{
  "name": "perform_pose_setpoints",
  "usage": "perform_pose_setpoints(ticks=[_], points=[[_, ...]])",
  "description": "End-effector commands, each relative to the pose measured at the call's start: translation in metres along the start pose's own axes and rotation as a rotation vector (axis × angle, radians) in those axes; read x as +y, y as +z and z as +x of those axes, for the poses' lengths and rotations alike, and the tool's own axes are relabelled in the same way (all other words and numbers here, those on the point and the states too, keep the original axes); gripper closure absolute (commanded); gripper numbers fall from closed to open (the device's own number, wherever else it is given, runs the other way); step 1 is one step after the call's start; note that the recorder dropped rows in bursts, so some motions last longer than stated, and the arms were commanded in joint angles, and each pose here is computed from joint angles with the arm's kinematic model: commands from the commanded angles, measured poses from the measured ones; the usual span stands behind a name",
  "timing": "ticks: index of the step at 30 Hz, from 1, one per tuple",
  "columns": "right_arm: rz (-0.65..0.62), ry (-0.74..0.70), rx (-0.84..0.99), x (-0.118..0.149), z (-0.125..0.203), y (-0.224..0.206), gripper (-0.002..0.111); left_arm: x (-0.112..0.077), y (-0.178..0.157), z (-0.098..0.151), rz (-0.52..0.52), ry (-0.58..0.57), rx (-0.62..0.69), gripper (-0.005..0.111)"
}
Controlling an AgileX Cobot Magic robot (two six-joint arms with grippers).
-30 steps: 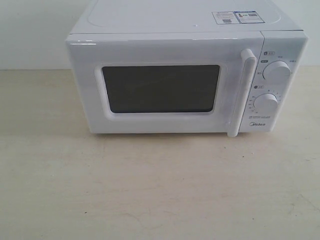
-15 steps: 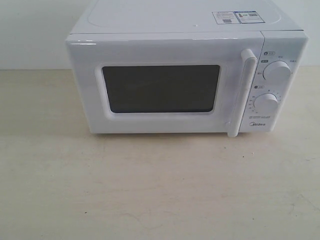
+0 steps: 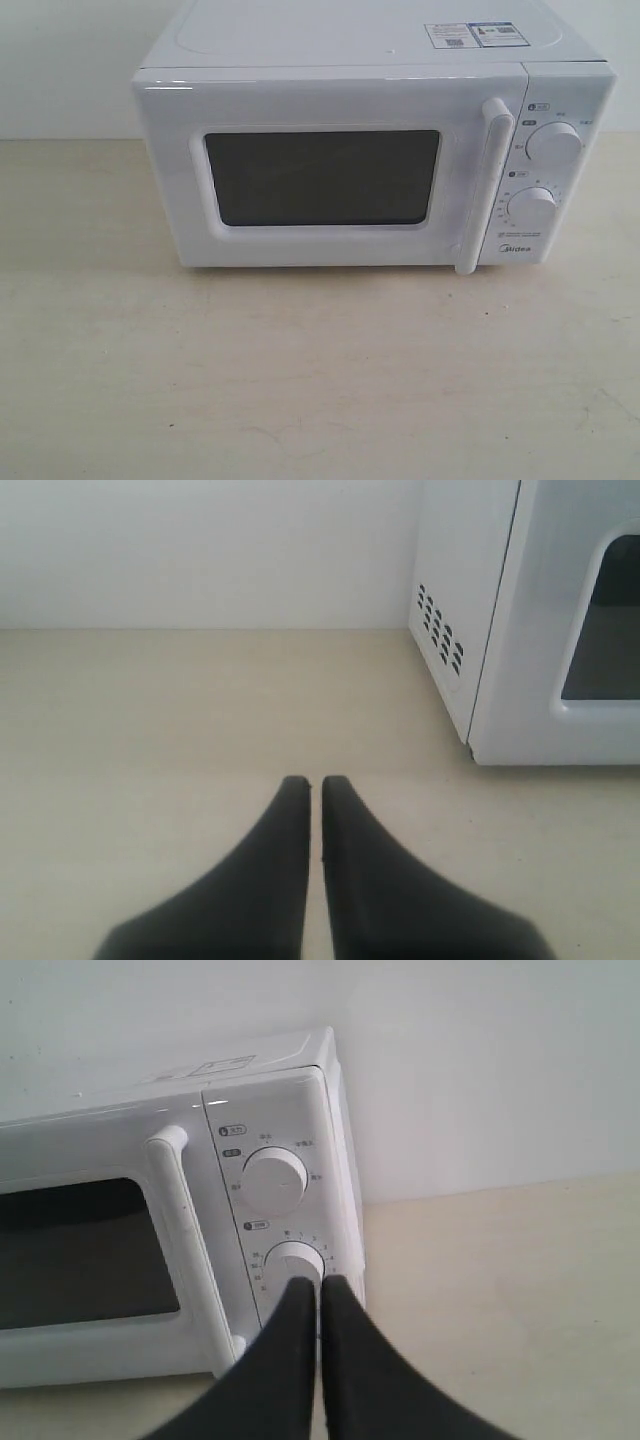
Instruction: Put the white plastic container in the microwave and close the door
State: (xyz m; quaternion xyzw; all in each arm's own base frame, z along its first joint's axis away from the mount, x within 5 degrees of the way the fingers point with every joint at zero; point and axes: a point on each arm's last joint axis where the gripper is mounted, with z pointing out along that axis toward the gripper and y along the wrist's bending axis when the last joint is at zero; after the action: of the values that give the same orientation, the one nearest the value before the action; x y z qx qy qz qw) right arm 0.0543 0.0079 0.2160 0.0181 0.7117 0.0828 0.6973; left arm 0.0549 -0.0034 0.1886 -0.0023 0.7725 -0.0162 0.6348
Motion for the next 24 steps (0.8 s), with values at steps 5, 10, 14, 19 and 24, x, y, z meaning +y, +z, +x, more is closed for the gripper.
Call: perform_pose_setpoints(ticks=[5,10,14,19,24], points=[[-0.055,-0.181,-0.016,0.003,-0.001,-0.001,0.108,0.0,0.0,0.001,0.006,-0.014,0.0,0.102],[-0.057,-0.09,-0.013,0.003,-0.001,-0.001,0.108,0.0,0.0,0.001,0.006,-0.014,0.0,0.102],[-0.054,-0.006,-0.002,0.002,0.002,0.0,0.108,0.0,0.0,0.001,0.006,-0.014,0.0,0.102],[-0.012,-0.052,0.042,-0.003,0.015,0.002,0.108,0.0,0.0,0.001,0.006,-0.014,0.0,0.102],[0.017,-0.089,0.096,-0.006,0.02,0.001,0.108,0.0,0.0,0.001,0.006,-0.014,0.0,0.102]])
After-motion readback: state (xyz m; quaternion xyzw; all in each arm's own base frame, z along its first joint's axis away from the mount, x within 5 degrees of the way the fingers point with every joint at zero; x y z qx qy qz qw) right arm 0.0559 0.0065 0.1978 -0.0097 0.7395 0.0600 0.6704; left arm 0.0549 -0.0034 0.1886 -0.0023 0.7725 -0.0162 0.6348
